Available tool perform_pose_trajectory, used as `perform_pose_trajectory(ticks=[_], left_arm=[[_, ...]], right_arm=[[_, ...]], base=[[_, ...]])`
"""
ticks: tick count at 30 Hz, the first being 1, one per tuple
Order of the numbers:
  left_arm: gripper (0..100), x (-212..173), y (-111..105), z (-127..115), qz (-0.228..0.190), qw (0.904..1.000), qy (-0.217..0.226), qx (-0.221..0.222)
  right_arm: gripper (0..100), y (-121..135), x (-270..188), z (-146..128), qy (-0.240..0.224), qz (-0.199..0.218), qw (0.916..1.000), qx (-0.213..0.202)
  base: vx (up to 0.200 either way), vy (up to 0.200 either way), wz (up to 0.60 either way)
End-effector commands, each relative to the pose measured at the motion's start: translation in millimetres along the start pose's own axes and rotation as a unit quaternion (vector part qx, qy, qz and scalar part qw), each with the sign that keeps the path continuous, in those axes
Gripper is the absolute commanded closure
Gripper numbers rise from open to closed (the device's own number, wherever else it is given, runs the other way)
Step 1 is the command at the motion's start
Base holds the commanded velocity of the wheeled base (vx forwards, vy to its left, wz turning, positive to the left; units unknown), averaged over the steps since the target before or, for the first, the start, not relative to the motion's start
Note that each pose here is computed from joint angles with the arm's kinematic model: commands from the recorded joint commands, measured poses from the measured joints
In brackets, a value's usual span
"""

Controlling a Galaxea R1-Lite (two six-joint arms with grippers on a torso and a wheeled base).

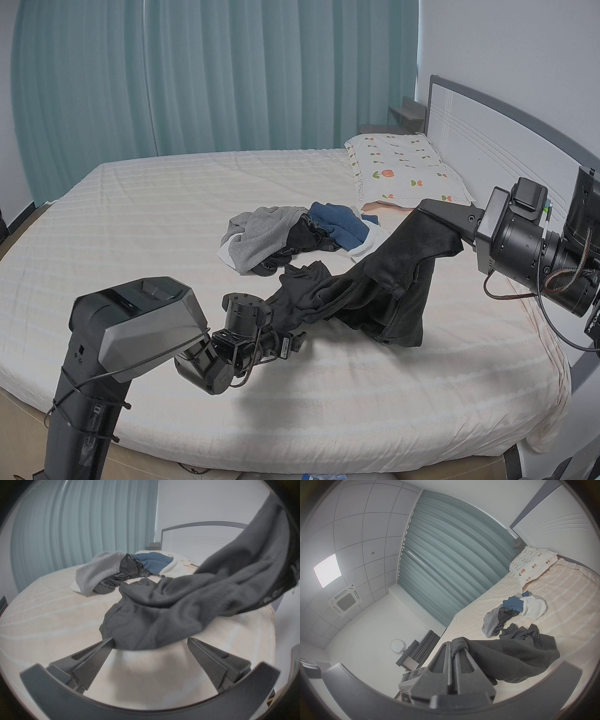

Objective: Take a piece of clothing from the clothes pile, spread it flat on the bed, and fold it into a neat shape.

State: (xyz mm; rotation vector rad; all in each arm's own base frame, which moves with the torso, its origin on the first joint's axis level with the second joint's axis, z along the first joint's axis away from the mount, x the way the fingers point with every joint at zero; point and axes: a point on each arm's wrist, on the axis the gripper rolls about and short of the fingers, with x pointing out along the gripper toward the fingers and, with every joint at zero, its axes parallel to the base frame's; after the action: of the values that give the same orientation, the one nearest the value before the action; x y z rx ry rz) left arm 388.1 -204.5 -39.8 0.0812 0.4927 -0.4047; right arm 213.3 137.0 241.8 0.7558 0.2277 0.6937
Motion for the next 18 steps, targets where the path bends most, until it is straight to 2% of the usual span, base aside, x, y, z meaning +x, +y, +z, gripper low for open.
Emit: perform_pose_trajectory(ticks=[1,4,5,9,13,18], left_arm=[[0,18.7,-4.6,-12.4,0.009,1.0000,0.000,0.002],[0,19.6,-4.7,-9.1,0.010,0.9999,-0.008,-0.011],[100,19.0,-6.3,-4.3,0.010,0.9993,-0.018,-0.030],[100,19.0,-6.0,-1.3,0.020,0.9979,-0.024,-0.057],[100,9.8,-2.4,13.0,0.028,0.9950,-0.039,-0.088],[100,-34.9,-3.2,42.9,0.019,0.9875,-0.057,-0.146]], right_arm=[[100,-0.5,-0.1,-0.4,0.001,0.000,1.0000,-0.001],[100,-0.2,0.0,0.0,0.001,0.000,1.0000,-0.001],[100,0.1,0.1,0.3,0.000,0.001,1.0000,-0.001],[100,-0.2,0.0,0.0,0.001,0.000,1.0000,-0.001],[100,-6.2,0.5,-0.5,0.003,-0.010,0.9999,0.000],[100,-22.8,9.3,-5.7,0.014,-0.039,0.9991,0.003]], base=[[0.000,0.000,0.00],[0.000,0.000,0.00],[0.000,0.000,0.00],[0.000,0.000,0.00],[0.000,0.000,0.00],[0.000,0.000,0.00]])
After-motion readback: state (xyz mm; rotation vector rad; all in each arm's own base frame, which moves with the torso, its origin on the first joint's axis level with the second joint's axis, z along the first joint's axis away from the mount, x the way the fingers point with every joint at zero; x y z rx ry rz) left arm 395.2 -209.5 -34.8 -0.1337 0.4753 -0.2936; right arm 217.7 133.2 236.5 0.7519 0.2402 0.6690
